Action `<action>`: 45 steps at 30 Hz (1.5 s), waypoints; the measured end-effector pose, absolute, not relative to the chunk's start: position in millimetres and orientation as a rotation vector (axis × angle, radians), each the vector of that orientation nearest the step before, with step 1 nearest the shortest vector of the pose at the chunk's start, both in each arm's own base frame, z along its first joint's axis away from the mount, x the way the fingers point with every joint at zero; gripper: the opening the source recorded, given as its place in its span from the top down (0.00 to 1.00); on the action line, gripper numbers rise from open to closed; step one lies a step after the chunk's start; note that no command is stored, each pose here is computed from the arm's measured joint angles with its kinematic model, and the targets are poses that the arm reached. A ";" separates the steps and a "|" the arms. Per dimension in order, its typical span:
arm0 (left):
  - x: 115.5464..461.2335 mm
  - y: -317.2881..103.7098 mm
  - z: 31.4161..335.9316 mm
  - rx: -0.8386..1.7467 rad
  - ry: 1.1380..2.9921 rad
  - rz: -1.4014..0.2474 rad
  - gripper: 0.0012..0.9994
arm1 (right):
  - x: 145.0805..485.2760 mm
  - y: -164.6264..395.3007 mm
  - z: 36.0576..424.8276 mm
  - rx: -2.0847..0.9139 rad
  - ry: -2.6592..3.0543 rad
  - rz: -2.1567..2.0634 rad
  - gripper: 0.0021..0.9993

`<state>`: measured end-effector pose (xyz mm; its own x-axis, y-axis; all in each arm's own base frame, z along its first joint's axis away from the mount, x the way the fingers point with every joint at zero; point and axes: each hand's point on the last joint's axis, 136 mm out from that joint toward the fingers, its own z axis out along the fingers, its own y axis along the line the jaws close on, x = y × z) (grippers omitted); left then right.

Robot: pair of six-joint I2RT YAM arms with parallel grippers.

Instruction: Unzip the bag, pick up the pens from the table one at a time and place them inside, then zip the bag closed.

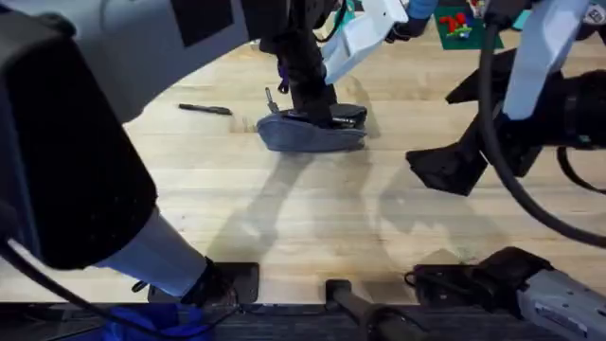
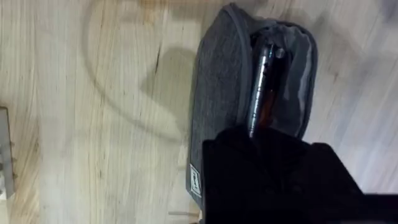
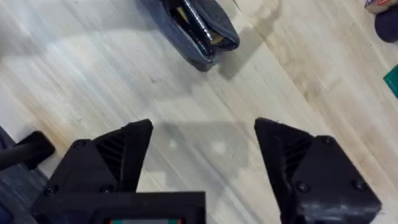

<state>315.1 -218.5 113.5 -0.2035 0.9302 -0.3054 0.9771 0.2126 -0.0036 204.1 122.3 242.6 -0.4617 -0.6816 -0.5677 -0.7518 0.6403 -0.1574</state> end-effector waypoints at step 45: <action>325.7 -215.4 165.7 1.779 2.237 -0.256 0.00 | 204.1 122.2 242.6 -1.113 2.259 0.153 0.00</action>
